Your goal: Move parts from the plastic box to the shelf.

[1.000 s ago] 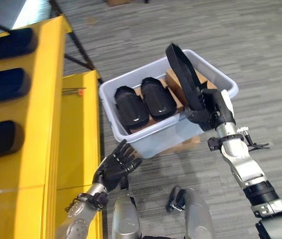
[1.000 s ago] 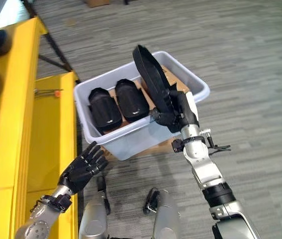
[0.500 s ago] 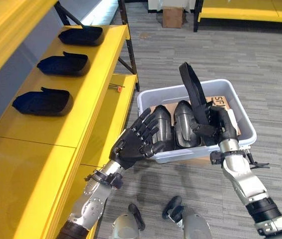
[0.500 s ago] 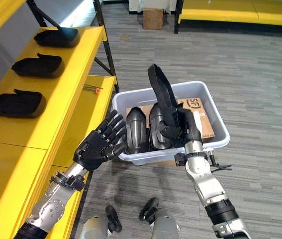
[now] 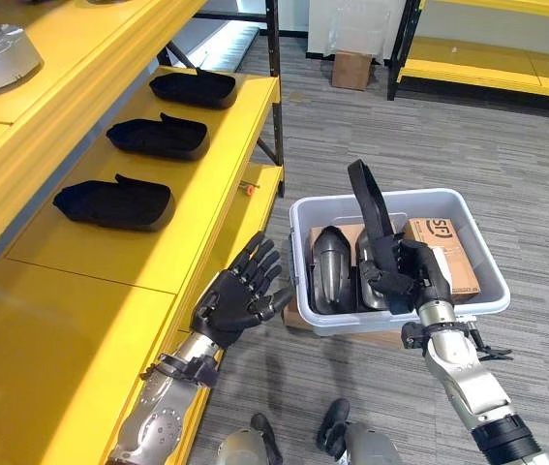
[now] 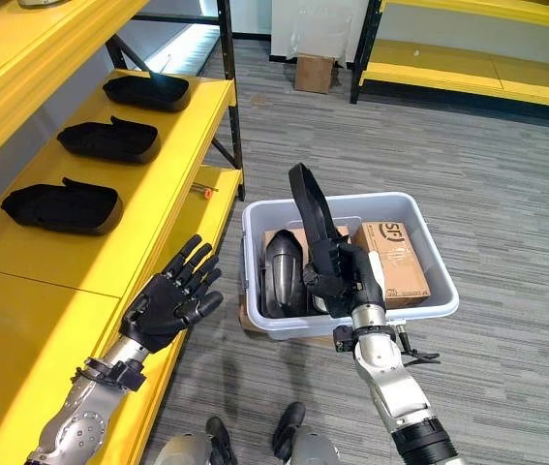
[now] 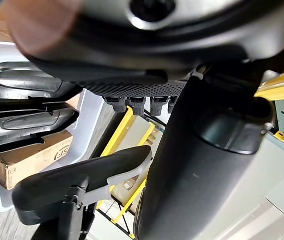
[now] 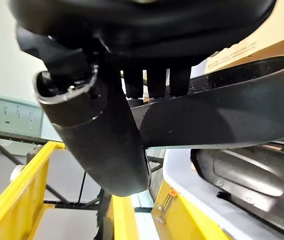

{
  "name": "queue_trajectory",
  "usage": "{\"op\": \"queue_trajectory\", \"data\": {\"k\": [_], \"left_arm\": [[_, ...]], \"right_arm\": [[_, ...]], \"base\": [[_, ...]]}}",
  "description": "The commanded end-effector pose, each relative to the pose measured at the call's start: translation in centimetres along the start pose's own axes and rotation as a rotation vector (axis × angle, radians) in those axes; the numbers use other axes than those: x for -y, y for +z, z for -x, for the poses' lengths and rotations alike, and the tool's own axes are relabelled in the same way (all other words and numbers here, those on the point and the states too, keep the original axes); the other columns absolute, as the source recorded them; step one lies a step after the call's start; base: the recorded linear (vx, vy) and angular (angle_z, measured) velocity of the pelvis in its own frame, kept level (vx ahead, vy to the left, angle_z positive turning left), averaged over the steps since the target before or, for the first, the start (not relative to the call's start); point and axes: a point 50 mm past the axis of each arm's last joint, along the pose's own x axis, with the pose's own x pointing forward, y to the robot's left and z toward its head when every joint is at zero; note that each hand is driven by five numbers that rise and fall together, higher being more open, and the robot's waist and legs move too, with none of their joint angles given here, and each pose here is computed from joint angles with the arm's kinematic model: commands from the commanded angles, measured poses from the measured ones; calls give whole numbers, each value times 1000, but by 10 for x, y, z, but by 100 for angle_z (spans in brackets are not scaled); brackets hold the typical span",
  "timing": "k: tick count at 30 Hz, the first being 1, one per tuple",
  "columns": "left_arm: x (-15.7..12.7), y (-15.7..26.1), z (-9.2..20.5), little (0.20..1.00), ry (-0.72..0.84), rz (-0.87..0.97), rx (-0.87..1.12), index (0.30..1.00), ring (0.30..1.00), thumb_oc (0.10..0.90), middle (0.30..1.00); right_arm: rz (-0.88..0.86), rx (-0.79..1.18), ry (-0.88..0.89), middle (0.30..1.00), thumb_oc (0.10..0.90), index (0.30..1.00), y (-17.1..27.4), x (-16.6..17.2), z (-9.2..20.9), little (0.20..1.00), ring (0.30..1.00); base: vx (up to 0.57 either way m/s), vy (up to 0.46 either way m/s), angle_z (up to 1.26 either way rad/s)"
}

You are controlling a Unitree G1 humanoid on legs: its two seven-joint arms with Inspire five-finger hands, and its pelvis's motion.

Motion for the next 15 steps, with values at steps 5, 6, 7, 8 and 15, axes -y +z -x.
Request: {"op": "queue_trajectory", "data": {"k": [5, 6, 7, 8, 15], "left_arm": [[32, 35, -1, 1000, -196, -88, 173, 1000, 1000, 900, 1000], [34, 35, -2, 1000, -218, -88, 167, 1000, 1000, 900, 1000], [35, 34, -2, 1000, -224, -91, 163, 1000, 1000, 900, 1000], [36, 34, -3, 1000, -228, -96, 160, 1000, 1000, 900, 1000], [50, 31, -10, 1000, -356, -139, 107, 1000, 1000, 900, 1000]], "right_arm": [[-86, 507, -14, 300, 400, 300, 98, 4, -4, 300, 300], [-100, 521, -23, 300, 400, 300, 100, 2, -2, 300, 300], [-100, 524, -30, 300, 400, 300, 100, 1, -1, 300, 300], [-100, 530, -35, 300, 400, 300, 100, 0, -1, 300, 300], [-37, 578, -122, 300, 400, 300, 94, 3, 17, 300, 300]], "base": [[-25, 101, 6], [-36, 56, 18], [-24, 24, 20], [6, -26, 31], [-3, -120, 115]]}}
